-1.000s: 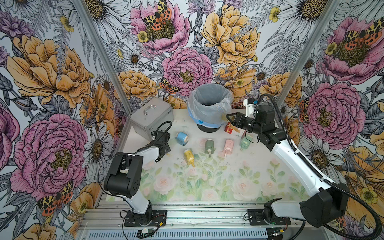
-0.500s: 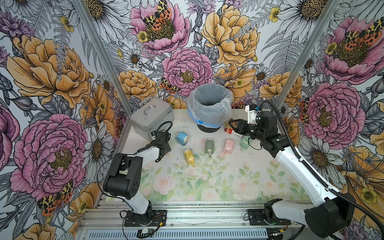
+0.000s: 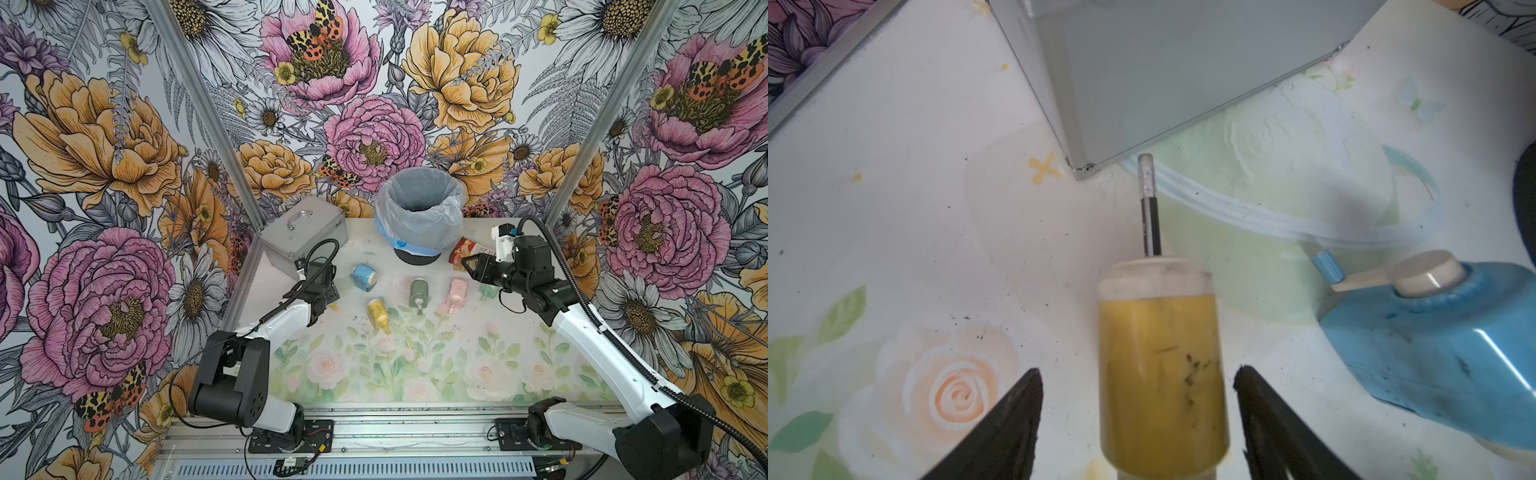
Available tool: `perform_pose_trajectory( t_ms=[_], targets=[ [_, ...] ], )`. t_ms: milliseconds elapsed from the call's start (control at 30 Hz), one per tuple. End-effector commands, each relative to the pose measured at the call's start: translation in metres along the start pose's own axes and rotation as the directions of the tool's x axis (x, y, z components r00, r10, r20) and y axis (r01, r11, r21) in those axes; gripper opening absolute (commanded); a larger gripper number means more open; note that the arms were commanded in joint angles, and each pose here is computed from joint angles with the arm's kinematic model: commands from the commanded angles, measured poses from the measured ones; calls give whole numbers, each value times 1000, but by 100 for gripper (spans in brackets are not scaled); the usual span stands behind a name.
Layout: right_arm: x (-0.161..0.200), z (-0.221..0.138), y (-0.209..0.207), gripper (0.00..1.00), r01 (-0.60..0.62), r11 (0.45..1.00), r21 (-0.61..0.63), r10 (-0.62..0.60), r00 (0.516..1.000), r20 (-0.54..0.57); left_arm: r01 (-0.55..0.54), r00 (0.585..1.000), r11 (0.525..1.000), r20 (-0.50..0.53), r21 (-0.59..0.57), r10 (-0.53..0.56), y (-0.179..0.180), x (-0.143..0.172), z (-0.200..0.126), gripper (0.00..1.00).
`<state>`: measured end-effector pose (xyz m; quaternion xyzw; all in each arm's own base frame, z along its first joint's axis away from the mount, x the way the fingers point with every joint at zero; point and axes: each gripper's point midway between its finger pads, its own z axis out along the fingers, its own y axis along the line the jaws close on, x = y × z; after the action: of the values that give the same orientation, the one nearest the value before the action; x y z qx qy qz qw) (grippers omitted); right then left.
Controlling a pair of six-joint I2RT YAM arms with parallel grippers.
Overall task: Take out the pencil sharpener tray and clean the shavings
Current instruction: Place the pencil sharpener at the center of the board, then place the container at the center of the board.
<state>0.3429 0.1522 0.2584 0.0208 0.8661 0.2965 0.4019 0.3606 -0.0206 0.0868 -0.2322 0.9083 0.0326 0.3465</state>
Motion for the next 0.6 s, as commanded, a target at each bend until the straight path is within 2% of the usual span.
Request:
perform_pose_trajectory(
  t_ms=[0, 167, 200, 567],
  targets=[
    [4, -6, -10, 15, 24, 999, 42, -25, 1000, 17, -16, 999, 1000, 37, -23, 17, 11, -3, -13, 78],
    [18, -11, -27, 15, 26, 993, 111, -28, 999, 16, -5, 995, 1000, 104, -25, 8, 23, -9, -32, 84],
    [21, -13, -31, 15, 27, 991, 127, -30, 999, 19, -6, 993, 1000, 114, -22, 9, 25, -9, -36, 98],
    [53, -25, -65, 14, 46, 959, 281, -60, 997, 41, -36, 959, 995, 284, 88, 9, 22, -26, -94, 99]
  ],
)
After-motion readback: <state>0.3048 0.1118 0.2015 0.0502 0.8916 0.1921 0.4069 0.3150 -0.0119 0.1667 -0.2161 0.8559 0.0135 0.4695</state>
